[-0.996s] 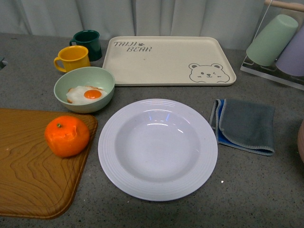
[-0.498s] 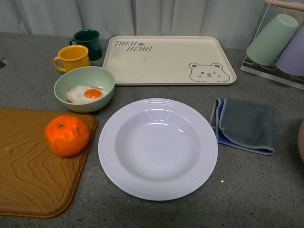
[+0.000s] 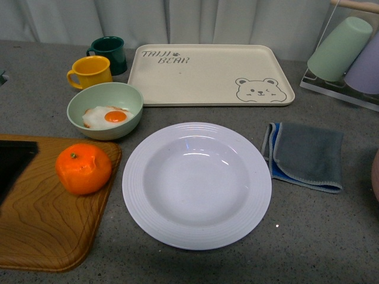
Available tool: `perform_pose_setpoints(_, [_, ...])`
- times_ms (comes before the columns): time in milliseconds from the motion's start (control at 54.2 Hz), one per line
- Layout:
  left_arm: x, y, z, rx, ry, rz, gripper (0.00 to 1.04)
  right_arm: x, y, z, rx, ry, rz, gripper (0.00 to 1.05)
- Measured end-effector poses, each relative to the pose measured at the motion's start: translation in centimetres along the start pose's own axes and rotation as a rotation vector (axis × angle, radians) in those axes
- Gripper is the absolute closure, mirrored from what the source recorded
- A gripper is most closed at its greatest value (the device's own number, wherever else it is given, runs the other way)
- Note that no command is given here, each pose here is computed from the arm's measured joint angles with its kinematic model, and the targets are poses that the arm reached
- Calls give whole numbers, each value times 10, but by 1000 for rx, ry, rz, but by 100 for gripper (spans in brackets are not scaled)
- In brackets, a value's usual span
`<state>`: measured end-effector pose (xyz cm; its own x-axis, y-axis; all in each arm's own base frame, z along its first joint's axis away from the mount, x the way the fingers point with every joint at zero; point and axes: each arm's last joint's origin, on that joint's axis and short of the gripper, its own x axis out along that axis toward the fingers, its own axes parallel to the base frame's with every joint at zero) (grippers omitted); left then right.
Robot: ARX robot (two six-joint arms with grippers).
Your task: Place orange and plate with both arms
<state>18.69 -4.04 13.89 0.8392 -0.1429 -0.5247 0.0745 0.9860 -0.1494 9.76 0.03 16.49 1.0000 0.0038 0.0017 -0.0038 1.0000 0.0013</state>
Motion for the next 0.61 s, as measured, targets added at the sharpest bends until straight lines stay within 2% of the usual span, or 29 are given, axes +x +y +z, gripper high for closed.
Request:
perform_pose_setpoints(387, [74,-16,6,131,144,16,7,0,0,0,0,0,0,9])
perform_pose_setpoints(609, [102,-16,13,126,199,5,7,0,0,0,0,0,0,9])
